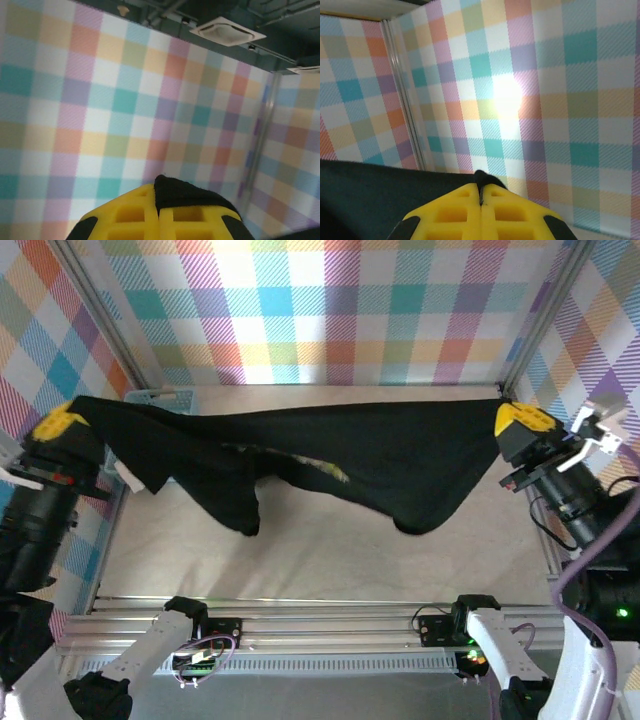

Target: Fold the inside-out t-shirt

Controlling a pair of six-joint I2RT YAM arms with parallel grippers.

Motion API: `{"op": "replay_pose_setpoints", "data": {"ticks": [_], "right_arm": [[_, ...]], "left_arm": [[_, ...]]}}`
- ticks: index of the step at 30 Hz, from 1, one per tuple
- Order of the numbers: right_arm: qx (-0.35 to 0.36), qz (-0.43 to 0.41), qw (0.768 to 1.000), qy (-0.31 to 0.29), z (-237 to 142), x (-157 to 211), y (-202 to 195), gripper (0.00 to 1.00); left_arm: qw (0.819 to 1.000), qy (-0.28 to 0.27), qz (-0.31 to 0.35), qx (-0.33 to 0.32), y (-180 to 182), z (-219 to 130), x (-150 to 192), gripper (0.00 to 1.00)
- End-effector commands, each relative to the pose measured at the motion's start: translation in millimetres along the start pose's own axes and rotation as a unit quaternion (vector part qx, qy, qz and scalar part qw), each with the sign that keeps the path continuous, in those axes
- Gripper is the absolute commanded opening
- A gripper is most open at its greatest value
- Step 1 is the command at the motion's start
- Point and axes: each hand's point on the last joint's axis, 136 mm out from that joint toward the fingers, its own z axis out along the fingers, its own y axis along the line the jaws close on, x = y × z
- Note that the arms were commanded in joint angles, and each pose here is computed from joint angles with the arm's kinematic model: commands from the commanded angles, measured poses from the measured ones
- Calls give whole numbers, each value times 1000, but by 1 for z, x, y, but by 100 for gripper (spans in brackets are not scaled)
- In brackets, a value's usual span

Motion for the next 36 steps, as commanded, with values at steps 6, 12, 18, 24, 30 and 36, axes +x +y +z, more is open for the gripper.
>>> {"op": "replay_pose_setpoints", "data": {"ticks": [6, 12, 18, 24, 30, 36], "right_arm": [[10, -30, 999, -19, 16, -36, -5, 0], [18, -14, 1000, 20, 85, -8, -52, 0], [35, 23, 996, 81, 183, 72, -131, 0], [61, 103, 972, 201, 299, 221, -229, 20], [79, 122, 931, 335, 331, 299, -251, 56], [70, 116, 886, 443, 277, 346, -208, 58]], "left_arm": [[993, 23, 62, -98, 34, 95, -3, 0], [984, 87, 94, -120, 60, 195, 61, 0], [971, 185, 95, -116, 104, 293, 190, 0], [948, 276, 95, -127, 150, 362, 333, 27], [939, 326, 65, -87, 140, 357, 367, 67], [938, 346, 23, -8, 88, 317, 354, 73]]}}
